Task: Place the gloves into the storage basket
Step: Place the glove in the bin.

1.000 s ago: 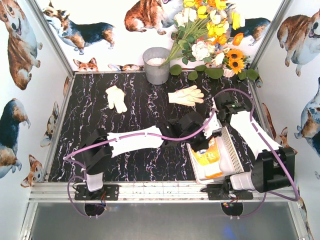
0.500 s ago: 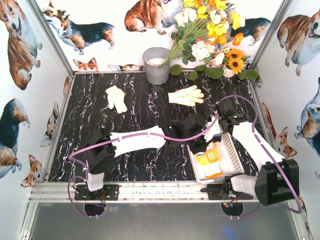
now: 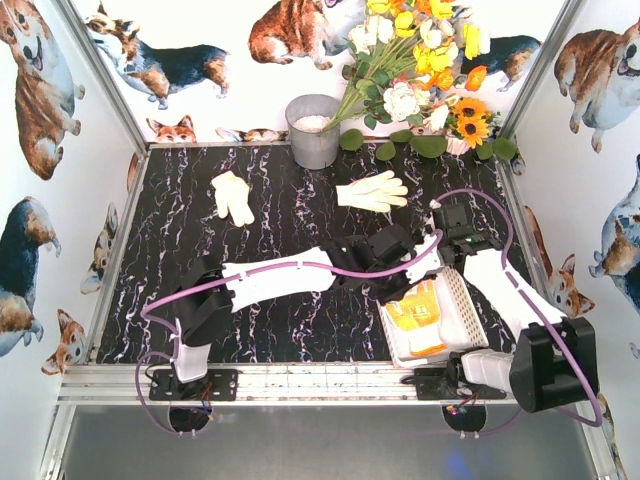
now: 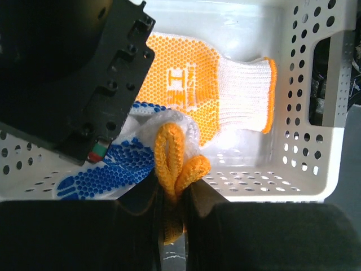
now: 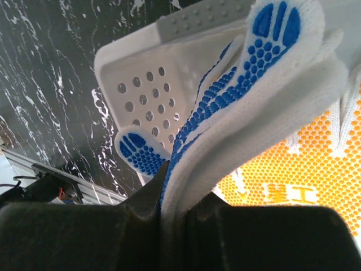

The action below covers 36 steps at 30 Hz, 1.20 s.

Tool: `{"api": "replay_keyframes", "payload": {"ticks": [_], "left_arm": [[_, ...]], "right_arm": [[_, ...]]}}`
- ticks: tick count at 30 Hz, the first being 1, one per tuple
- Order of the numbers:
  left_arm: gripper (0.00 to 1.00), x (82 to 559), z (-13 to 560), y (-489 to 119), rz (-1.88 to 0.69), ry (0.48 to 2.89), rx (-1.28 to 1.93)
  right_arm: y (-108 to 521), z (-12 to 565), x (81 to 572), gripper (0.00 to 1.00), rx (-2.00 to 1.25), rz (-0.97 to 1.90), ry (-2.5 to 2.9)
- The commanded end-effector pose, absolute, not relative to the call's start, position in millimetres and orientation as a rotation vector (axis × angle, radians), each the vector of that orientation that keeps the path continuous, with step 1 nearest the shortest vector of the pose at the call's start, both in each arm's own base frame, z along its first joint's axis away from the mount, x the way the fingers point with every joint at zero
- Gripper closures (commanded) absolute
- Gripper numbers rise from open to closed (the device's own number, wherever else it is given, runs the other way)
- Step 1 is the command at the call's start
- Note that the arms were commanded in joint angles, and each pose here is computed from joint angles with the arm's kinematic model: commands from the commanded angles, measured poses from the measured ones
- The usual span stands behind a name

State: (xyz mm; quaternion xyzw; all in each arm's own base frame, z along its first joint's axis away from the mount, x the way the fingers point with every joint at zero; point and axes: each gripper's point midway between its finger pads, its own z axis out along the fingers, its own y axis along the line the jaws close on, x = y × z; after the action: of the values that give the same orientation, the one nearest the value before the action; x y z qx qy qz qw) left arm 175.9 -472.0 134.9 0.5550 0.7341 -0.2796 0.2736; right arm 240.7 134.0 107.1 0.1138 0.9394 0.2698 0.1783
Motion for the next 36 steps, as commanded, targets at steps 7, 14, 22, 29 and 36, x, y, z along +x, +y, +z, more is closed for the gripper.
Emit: {"api": "replay_keyframes", "payload": {"ticks": [7, 14, 22, 29, 36], "left_arm": [[1.0, 162.4, 137.1, -497.3, -0.895, 1.928, 1.532], [1.0, 158.5, 125.4, -501.6, -0.921, 1.948, 1.544], [1.0, 152.7, 123.1, -509.0, -0.977, 1.954, 1.529], [1.0, 146.0, 116.1, -519.2, -1.048, 1.968, 1.498], [1.0, 141.4, 106.5, -529.0, -1.116, 1.991, 1.464]], "right_arm": [[127.6, 89.6, 237.8, 1.0, 0.358, 0.702, 2.686], [123.4, 81.2, 233.0, 1.0, 0.349, 0.666, 2.718], [116.5, 75.6, 228.4, 1.0, 0.326, 0.608, 2.745], [113.2, 71.1, 226.6, 1.0, 0.302, 0.575, 2.783], [110.4, 67.9, 225.6, 1.0, 0.308, 0.548, 2.805]]}}
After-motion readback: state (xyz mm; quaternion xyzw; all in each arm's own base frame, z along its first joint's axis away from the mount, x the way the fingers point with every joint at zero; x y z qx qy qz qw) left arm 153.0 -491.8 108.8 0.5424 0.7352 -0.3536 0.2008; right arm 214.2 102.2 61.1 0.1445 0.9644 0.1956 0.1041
